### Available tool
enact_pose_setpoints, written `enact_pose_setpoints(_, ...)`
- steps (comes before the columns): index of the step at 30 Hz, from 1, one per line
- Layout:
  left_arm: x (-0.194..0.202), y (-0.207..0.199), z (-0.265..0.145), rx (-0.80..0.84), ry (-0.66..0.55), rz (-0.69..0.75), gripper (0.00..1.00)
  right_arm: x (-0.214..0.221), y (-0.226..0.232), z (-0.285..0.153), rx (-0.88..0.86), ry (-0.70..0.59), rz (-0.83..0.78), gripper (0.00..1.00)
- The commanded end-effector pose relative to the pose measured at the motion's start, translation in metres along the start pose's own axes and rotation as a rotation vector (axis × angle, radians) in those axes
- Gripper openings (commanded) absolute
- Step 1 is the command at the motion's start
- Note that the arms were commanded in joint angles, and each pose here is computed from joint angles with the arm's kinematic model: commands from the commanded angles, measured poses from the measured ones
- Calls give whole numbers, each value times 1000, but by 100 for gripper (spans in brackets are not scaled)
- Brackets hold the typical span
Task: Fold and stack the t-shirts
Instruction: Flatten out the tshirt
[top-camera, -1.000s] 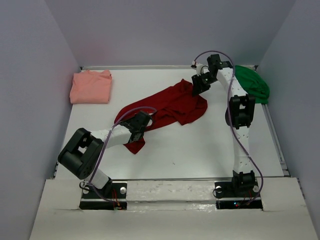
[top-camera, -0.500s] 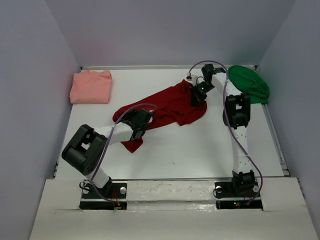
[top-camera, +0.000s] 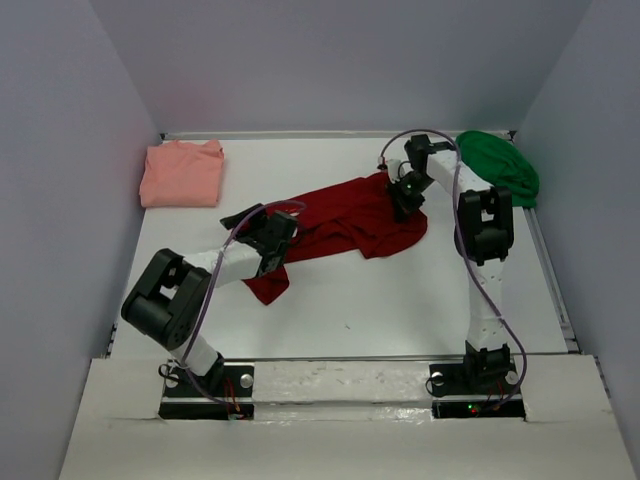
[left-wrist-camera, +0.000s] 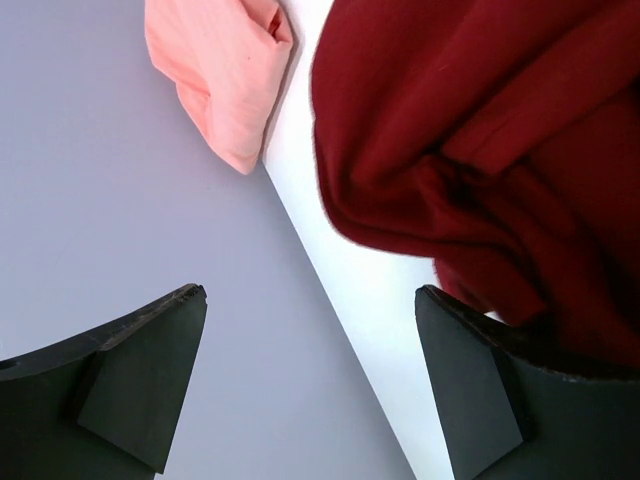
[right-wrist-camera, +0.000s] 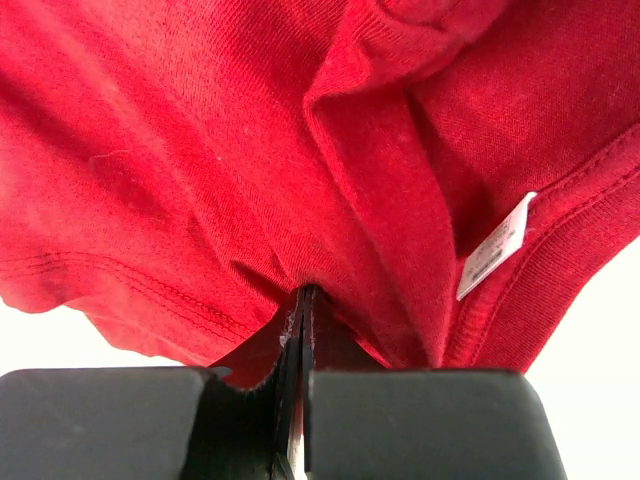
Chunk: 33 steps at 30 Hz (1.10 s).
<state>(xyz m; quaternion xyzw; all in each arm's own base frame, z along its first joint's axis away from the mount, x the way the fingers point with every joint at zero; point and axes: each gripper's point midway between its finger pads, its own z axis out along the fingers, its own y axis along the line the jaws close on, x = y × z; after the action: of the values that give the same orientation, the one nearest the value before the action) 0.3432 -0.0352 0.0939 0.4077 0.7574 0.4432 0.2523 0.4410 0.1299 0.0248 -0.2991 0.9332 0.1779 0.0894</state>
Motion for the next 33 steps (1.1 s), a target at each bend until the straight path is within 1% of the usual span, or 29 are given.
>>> enact_pose_setpoints(1, -6, 52, -10, -103, -24, -111, 99, 28, -24, -12, 194, 81, 1, 0)
enact_pose_setpoints(5, 0, 80, -11, -137, -42, -171, 99, 46, -31, -23, 286, 111, 2, 0)
enact_pose_setpoints(6, 5, 95, -14, -155, -53, -202, 99, 66, -33, -22, 317, 157, 9, 0)
enact_pose_setpoints(7, 8, 98, -12, -158, -44, -203, 99, 63, -32, -28, 325, 140, 2, 0)
enact_pose_setpoints(8, 10, 105, -14, -165, -53, -217, 99, 75, -31, -26, 332, 168, 4, 0)
enact_pose_setpoints(9, 17, 112, -12, -172, -39, -226, 99, 78, -32, -32, 355, 172, 0, 0)
enact_pose_setpoints(11, 21, 119, -12, -173, -48, -244, 99, 90, -37, -38, 387, 200, 8, 0)
enact_pose_setpoints(12, 24, 120, -12, -170, -46, -245, 99, 100, -35, -37, 389, 225, 2, 0)
enact_pose_setpoints(16, 37, 110, -11, -151, -38, -246, 99, 117, -36, -57, 449, 269, -24, 0)
enact_pose_setpoints(20, 40, 98, -10, -119, -47, -266, 99, 120, -28, -76, 457, 274, -34, 0)
enact_pose_setpoints(22, 41, 91, -8, -102, -46, -266, 99, 113, -24, -85, 453, 250, -33, 0)
enact_pose_setpoints(23, 41, 89, -8, -97, -47, -268, 99, 103, -24, -92, 461, 216, -32, 0)
enact_pose_setpoints(25, 40, 87, -8, -86, -55, -285, 99, 82, -18, -106, 454, 129, -28, 0)
enact_pose_setpoints(26, 37, 86, -8, -77, -64, -298, 99, 59, -12, -120, 441, 39, -30, 0)
enact_pose_setpoints(28, 33, 88, -9, -62, -77, -319, 99, 37, -8, -134, 440, -45, -27, 0)
enact_pose_setpoints(29, 31, 88, -9, -53, -87, -328, 99, 28, -9, -140, 451, -74, -23, 14)
enact_pose_setpoints(30, 28, 85, -8, -41, -89, -338, 99, 14, -11, -147, 465, -114, -14, 22)
enact_pose_setpoints(31, 26, 86, -7, -41, -93, -348, 99, 9, -13, -148, 470, -128, -12, 29)
enact_pose_setpoints(32, 24, 87, -7, -37, -100, -358, 99, 4, -16, -147, 473, -138, -11, 36)
enact_pose_setpoints(33, 22, 85, -6, -31, -104, -361, 99, 1, -20, -145, 484, -138, -5, 37)
